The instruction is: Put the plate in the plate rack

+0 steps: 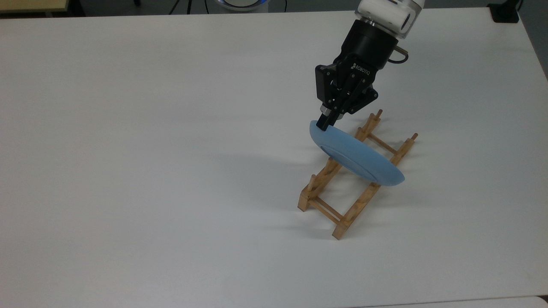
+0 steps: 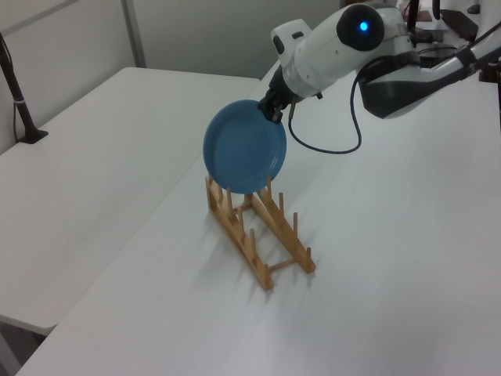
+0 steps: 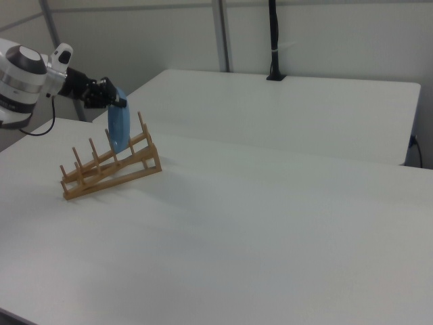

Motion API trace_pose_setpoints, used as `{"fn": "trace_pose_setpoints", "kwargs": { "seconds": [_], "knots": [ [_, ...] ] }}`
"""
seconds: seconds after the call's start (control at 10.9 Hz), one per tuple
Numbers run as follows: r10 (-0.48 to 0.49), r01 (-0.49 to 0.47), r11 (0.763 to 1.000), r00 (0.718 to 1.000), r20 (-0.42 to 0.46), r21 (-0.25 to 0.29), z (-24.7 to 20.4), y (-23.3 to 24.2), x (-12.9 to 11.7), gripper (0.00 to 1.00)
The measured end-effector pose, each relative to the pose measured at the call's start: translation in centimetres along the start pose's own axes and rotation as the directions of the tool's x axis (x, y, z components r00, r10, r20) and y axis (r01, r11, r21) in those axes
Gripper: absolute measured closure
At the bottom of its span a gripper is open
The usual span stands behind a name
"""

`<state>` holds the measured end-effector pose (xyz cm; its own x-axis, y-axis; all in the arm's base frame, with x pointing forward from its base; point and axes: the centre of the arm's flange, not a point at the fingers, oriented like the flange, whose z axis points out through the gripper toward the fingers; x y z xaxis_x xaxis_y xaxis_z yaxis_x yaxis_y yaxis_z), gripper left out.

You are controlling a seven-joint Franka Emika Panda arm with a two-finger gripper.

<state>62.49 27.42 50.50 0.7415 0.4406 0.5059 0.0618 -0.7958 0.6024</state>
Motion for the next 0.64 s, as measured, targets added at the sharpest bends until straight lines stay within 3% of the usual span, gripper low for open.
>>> {"fn": "trace_pose_setpoints", "kwargs": {
  "seconds": [0.28, 0.37, 0.55, 0.64],
  "knots": [
    [-0.03, 0.03, 1.0, 0.999, 0.015, 0.004, 0.08, -1.47, -0.89, 0.93],
    [-0.033, 0.032, 0.999, 0.999, 0.018, 0.004, 0.18, -1.55, -1.02, 0.86],
    [-0.026, 0.026, 1.0, 0.999, 0.023, 0.003, 0.42, -1.54, -1.2, 0.56],
    [0.029, -0.029, 1.0, 0.999, 0.022, 0.002, 0.39, -1.44, -1.14, 0.4]
  ]
}}
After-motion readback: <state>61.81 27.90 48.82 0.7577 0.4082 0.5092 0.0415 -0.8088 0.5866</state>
